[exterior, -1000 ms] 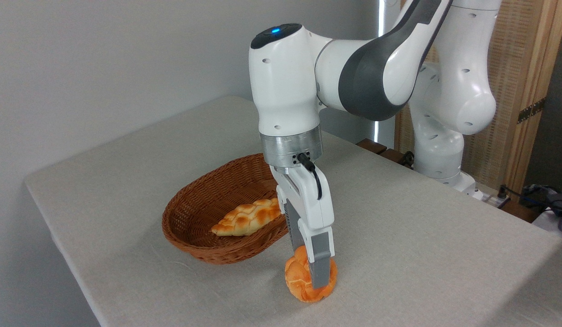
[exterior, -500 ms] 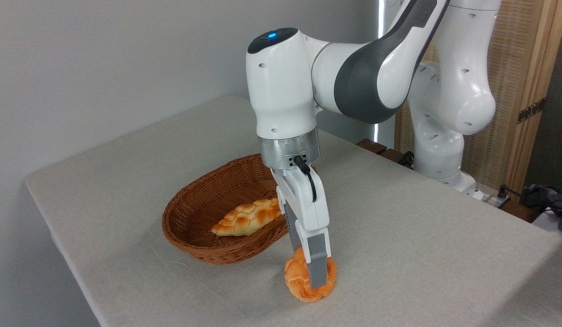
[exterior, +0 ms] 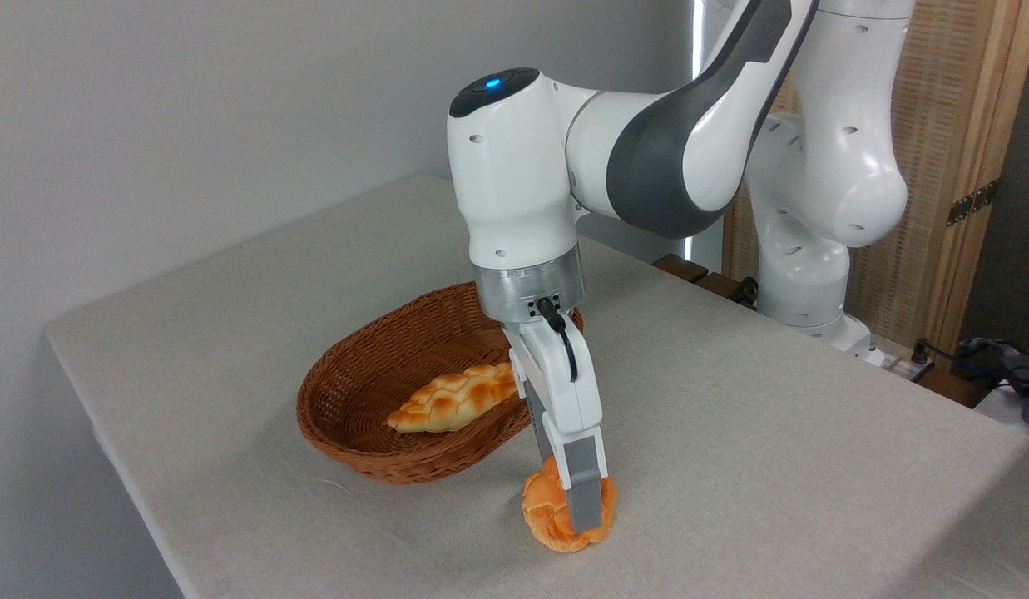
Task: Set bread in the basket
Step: 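Close the gripper on the bread roll, then lift the held roll and carry it over the basket, then lower the roll into the basket beside the pastry and open the gripper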
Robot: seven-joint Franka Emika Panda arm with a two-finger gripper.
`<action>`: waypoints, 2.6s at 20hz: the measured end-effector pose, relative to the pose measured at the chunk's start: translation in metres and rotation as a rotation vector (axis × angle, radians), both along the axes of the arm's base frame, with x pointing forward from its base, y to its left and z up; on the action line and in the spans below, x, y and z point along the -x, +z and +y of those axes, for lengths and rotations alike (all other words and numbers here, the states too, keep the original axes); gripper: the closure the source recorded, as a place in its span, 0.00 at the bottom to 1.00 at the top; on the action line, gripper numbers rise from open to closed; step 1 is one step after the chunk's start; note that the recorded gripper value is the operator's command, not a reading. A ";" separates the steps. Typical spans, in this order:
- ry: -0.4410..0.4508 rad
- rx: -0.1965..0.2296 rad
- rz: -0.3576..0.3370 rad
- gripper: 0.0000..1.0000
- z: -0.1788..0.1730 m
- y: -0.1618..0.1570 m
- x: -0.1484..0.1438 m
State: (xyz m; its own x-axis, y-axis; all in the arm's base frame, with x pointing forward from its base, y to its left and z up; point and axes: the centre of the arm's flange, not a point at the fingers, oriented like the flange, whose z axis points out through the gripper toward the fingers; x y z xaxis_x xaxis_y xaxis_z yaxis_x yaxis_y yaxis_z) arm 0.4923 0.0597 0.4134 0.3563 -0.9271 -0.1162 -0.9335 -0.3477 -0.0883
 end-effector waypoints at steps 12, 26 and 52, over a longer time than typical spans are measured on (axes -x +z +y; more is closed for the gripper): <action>-0.047 -0.002 0.004 0.76 -0.005 0.001 -0.001; 0.097 0.060 -0.094 0.74 0.017 0.107 -0.024; 0.778 0.302 0.091 0.00 -0.129 0.093 -0.030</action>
State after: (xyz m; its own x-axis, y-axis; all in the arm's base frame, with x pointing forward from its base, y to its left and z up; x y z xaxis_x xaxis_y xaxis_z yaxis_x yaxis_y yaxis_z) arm 0.5221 -0.0695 0.5064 0.9083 -0.4167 0.0381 -0.4166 -0.8920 0.1758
